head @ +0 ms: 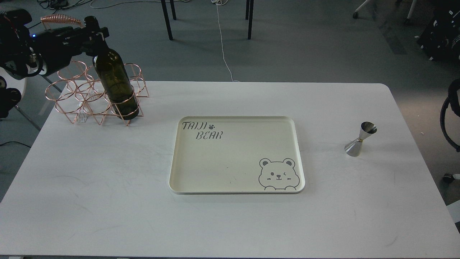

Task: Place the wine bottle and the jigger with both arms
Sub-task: 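Hold the bottle in the rack slot with the left gripper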

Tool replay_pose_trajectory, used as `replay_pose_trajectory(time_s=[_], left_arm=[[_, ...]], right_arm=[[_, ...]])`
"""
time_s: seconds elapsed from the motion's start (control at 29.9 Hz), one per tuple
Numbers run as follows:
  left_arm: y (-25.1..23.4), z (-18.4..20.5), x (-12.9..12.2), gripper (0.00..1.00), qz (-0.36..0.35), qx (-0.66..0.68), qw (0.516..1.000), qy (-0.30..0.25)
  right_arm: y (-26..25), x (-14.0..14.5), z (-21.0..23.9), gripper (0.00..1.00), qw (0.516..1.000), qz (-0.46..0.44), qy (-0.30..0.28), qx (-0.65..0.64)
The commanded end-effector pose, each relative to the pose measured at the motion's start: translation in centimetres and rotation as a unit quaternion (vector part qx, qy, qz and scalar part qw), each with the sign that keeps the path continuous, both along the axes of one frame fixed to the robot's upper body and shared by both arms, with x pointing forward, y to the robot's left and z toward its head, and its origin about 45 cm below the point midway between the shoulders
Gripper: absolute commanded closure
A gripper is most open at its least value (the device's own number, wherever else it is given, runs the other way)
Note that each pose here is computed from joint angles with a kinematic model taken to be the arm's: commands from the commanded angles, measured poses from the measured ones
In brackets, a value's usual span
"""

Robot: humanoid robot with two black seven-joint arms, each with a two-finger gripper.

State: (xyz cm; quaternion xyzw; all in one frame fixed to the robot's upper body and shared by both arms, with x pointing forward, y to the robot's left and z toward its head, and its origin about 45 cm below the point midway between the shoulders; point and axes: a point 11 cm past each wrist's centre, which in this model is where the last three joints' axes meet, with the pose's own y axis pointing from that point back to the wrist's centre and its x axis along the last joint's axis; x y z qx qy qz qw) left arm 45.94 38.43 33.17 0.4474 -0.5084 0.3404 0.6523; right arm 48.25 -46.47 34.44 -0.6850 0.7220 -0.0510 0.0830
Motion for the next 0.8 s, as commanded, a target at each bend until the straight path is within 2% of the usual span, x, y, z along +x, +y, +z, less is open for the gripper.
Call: replay_pose_trajectory(time_s=[0.0,0.37,0.5,0.63,0.7,0.77], left_arm=[[0.17,-0.14,-0.08,0.71,0.001,0.002,1.0,0.001],[0.24,-0.1,-0.1,0.86,0.002,0.004,1.0,0.0],[0.24,-0.1,-0.09,0.87,0.002,0.003,1.0,0.0],[0.24,-0.02,-0.06,0.78,0.003,0.002,1.0,0.001],[0.17,-0.06,-0.05,0.64,0.002,0.001,1.0,0.002],[0.1,-0.09,-0.04,0.56,0.002,0.0,1.0,0.002]], right_arm=[[0.06,0.02,-0.03,0.02,1.0,0.001,0.0,0.0],[0.13,0.05,0.02,0.02,1.0,0.002,0.0,0.0],[0.11,0.04,0.06,0.02,1.0,0.002,0.0,-0.001],[0.04,0.01,0.09,0.02,1.0,0.001,0.0,-0.001],[0.04,0.01,0.06,0.02,1.0,0.001,0.0,-0.001],[-0.04,-0.02,0.13,0.02,1.0,0.001,-0.001,-0.001]])
